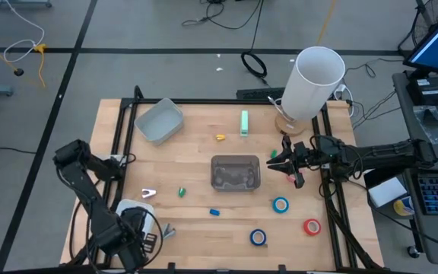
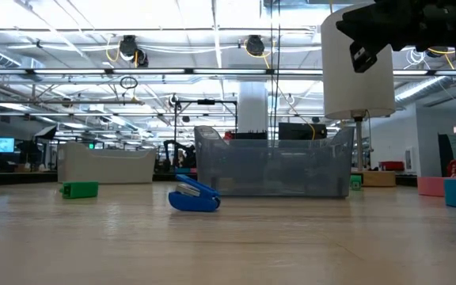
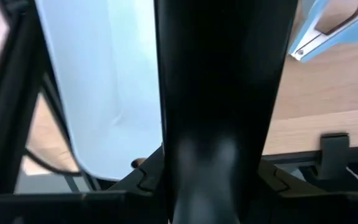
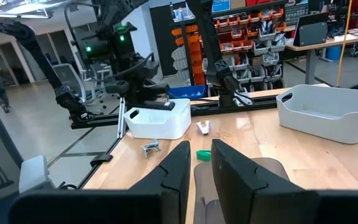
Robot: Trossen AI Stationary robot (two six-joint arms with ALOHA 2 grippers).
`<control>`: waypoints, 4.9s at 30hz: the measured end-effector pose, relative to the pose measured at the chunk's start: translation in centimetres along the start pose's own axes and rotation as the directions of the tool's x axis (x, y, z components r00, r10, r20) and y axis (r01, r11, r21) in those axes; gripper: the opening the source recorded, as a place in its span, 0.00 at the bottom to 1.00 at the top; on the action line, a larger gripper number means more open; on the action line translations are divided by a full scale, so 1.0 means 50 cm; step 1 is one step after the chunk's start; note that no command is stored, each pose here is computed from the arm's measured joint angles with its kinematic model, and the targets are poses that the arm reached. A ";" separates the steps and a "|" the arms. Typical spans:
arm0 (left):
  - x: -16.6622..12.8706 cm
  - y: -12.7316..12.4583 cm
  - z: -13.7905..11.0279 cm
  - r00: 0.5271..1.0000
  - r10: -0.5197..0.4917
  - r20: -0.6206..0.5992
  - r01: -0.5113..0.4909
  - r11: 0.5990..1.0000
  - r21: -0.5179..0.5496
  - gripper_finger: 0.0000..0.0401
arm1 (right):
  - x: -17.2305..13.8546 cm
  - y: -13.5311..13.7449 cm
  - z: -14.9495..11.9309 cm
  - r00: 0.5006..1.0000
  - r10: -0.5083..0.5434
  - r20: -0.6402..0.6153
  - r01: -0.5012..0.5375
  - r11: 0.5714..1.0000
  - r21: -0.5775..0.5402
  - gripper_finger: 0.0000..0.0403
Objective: Pick and place Stapler, Stapler remover, tape
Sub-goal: Put the large black stapler into the white bin, then put the large light green stapler into the white bin
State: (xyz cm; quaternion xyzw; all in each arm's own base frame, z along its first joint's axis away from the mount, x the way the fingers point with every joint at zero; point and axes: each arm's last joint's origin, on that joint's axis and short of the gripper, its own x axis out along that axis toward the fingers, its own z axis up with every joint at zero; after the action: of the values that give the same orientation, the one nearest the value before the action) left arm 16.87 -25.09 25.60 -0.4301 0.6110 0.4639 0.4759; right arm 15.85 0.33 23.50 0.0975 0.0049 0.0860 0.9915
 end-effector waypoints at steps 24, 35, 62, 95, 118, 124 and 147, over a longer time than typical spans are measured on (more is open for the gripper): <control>0.108 0.064 0.053 0.995 -0.024 -0.095 0.023 1.000 -0.010 0.32 | 0.000 0.000 -0.001 1.000 -0.001 -0.002 0.001 1.000 0.001 0.15; 0.134 0.072 0.063 0.996 0.014 -0.093 -0.015 1.000 -0.011 0.32 | 0.000 0.000 -0.001 1.000 -0.001 -0.003 0.001 1.000 0.001 0.15; 0.156 0.065 0.068 0.980 0.045 -0.194 -0.037 0.998 0.042 0.32 | 0.000 0.000 -0.001 1.000 -0.002 -0.003 0.002 1.000 0.001 0.15; 0.054 0.103 0.099 0.934 -0.149 -0.324 0.144 0.989 -0.040 0.49 | 0.000 0.000 -0.001 1.000 -0.001 -0.002 0.001 1.000 0.001 0.15; -0.066 0.041 0.344 0.729 -0.653 0.204 0.629 0.757 0.175 0.36 | -0.001 -0.008 0.007 0.986 -0.155 0.057 0.151 0.986 0.066 0.15; -0.077 0.034 0.428 0.719 -0.616 0.322 0.535 0.786 0.309 0.34 | -0.002 -0.007 0.019 0.978 -0.167 0.126 0.160 0.985 0.062 0.15; -0.145 0.199 0.604 0.584 -0.570 0.578 0.189 0.788 0.586 0.03 | 0.189 0.021 0.184 0.772 -0.635 -0.037 0.617 0.762 -0.198 0.15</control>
State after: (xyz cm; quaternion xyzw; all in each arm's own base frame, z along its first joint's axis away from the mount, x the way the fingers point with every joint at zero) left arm 14.02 6.96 30.74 -0.2052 0.3494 0.3178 0.8572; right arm 25.24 1.20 32.80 -0.0017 0.0799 -0.2450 0.9662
